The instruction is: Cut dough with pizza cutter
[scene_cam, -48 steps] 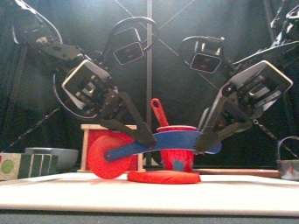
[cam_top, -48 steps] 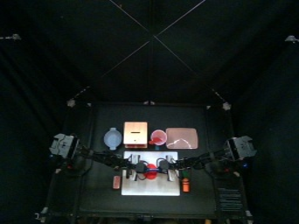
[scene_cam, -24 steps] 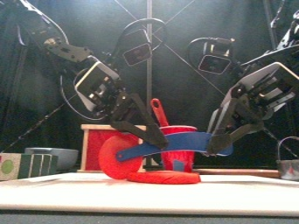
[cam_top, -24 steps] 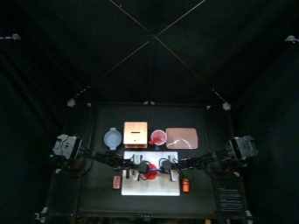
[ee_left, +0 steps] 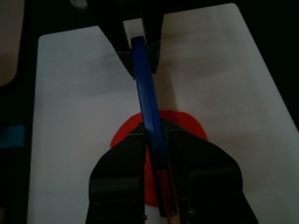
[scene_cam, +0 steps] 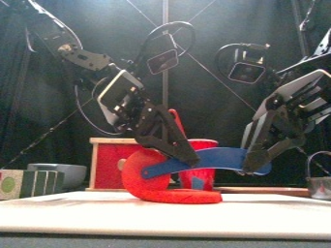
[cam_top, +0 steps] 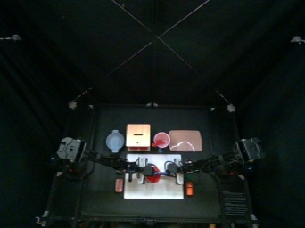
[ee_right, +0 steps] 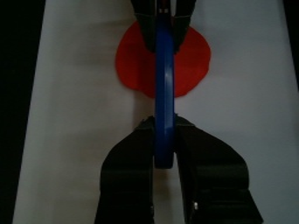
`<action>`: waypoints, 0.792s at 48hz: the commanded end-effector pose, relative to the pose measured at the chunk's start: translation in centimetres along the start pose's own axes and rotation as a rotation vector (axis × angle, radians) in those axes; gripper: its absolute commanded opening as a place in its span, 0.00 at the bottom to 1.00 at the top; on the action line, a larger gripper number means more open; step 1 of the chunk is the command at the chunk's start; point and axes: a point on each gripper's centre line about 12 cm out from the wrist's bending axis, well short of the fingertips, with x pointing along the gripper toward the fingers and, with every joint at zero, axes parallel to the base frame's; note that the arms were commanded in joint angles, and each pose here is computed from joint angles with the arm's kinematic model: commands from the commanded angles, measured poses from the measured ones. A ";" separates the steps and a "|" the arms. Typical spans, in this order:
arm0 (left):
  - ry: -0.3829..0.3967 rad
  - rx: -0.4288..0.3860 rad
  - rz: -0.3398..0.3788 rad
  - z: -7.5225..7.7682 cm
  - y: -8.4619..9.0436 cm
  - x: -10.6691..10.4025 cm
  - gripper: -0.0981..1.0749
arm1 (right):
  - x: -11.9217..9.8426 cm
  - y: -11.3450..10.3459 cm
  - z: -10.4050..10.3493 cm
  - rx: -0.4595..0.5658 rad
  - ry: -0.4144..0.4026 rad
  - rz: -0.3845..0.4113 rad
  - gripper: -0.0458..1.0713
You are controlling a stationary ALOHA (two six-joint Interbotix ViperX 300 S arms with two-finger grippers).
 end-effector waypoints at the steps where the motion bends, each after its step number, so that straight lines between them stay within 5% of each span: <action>1: 0.027 -0.001 0.003 -0.7 0.4 0.2 0.51 | -0.9 0.8 0.2 -0.020 -0.016 0.023 0.28; 38: 0.036 -0.005 -0.010 0.9 0.5 2.5 0.51 | -2.7 1.4 -1.8 -0.003 0.010 0.041 0.28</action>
